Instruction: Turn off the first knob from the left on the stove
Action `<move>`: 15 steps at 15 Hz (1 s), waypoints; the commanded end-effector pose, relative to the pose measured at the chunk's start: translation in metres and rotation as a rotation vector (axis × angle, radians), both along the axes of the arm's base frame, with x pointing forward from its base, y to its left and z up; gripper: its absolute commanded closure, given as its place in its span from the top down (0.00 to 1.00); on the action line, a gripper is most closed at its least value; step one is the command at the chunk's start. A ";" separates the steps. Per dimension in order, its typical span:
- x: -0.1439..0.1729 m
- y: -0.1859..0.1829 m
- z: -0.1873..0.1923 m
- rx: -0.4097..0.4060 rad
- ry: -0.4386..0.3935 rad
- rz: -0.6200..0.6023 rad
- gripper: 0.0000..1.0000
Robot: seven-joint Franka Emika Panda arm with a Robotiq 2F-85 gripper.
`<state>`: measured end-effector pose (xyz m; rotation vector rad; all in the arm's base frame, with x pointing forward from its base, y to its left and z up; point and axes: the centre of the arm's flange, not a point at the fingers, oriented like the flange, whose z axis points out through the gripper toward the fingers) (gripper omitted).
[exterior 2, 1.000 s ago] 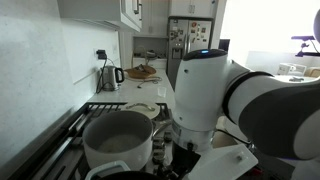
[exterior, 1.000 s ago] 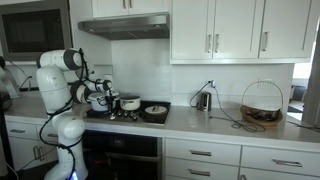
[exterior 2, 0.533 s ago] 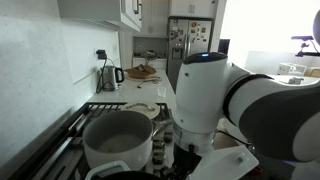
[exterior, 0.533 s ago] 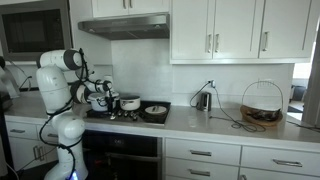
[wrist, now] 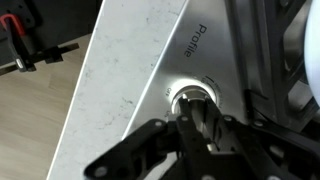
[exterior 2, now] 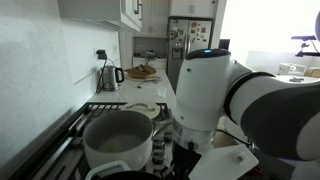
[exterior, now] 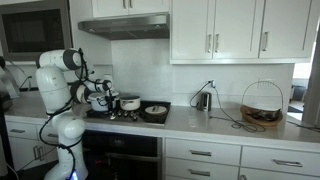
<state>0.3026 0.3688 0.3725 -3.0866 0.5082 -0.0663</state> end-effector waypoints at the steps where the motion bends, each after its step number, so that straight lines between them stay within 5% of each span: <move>1: -0.003 -0.005 0.000 0.008 -0.007 0.005 0.05; 8: -0.003 0.001 -0.002 0.040 0.040 -0.116 0.05; 15: -0.004 0.025 -0.006 0.015 0.030 -0.455 0.05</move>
